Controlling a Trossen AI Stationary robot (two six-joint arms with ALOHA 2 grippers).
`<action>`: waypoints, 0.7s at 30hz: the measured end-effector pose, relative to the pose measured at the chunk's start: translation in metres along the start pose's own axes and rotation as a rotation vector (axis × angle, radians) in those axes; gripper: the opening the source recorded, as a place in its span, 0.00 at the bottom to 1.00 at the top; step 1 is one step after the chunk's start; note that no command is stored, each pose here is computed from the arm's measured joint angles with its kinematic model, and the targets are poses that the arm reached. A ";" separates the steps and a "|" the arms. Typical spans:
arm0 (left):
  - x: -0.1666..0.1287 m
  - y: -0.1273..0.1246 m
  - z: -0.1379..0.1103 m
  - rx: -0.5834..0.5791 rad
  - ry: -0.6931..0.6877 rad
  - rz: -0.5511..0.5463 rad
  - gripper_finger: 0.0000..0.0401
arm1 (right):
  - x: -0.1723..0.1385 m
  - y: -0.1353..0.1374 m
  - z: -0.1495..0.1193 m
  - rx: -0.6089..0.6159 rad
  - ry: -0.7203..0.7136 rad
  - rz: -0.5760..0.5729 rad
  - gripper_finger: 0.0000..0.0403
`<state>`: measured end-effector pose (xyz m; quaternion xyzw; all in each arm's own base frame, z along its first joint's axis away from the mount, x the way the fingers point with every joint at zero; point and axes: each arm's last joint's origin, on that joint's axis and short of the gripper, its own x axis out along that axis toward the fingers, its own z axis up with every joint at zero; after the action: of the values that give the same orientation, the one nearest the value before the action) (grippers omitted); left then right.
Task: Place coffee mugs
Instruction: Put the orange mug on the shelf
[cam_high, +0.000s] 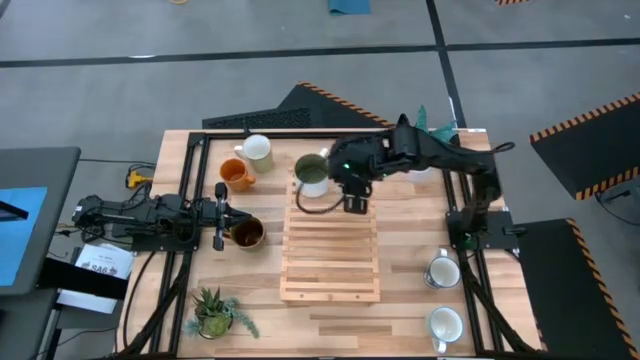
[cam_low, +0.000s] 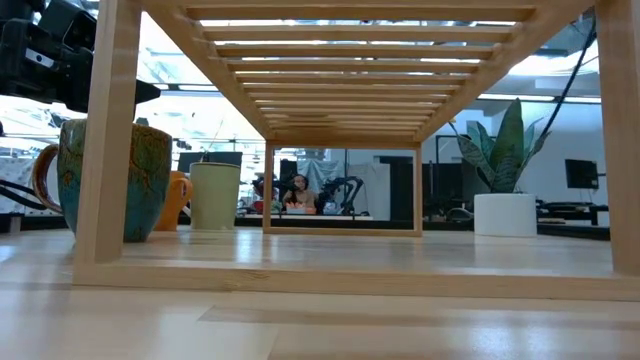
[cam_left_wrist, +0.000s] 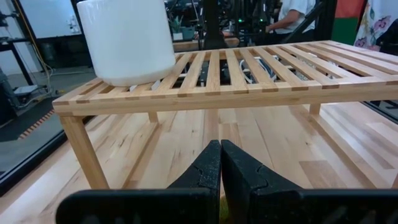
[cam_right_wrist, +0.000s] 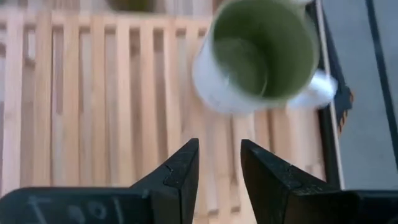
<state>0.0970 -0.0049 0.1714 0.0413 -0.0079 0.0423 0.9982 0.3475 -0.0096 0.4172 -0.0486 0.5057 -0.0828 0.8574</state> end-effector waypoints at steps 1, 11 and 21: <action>0.000 0.000 0.000 0.000 0.000 0.000 0.00 | 0.000 0.003 -0.005 0.002 -0.001 0.003 0.36; 0.000 0.000 0.000 0.000 0.000 0.000 0.00 | 0.007 0.031 -0.113 0.112 -0.088 -0.021 0.36; 0.000 0.000 0.000 0.016 0.000 0.000 0.00 | -0.004 0.046 -0.201 0.285 -0.523 -0.001 0.36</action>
<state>0.0970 -0.0049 0.1714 0.0493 -0.0076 0.0425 0.9979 0.1740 0.0361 0.3160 0.0524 0.2507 -0.1379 0.9568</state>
